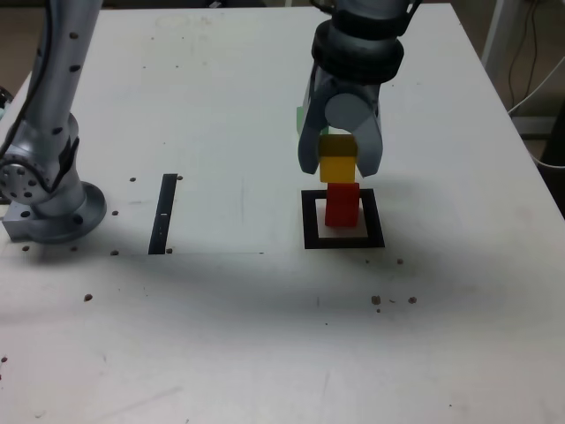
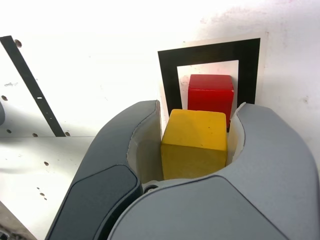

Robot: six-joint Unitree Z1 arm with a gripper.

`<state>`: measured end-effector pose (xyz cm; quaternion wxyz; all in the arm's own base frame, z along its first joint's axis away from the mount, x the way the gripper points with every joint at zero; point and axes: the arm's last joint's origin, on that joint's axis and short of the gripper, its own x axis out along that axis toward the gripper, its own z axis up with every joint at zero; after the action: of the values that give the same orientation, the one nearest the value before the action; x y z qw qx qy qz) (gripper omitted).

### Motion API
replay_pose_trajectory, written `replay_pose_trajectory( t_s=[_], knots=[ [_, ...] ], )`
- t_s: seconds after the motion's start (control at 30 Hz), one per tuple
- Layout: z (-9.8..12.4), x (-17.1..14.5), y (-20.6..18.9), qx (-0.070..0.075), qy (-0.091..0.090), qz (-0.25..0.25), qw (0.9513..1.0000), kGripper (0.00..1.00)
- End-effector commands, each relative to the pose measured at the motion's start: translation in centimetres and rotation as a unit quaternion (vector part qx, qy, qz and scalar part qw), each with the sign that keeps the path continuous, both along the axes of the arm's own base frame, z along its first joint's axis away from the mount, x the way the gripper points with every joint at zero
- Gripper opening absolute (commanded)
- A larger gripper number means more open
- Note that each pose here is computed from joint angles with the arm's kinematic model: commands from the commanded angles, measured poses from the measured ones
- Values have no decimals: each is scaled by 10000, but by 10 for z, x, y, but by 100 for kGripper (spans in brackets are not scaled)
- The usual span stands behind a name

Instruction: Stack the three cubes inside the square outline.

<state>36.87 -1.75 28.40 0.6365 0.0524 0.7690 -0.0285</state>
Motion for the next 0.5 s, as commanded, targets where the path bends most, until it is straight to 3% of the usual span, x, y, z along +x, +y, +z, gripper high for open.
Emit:
replay_pose_trajectory(
  t_s=[0.0, 0.47],
  knots=[
    [-4, 2, 1, -30, 31, 0, 10000, 46],
    [-19, 10, 5, -147, 134, -17, 9998, 46]
  ],
)
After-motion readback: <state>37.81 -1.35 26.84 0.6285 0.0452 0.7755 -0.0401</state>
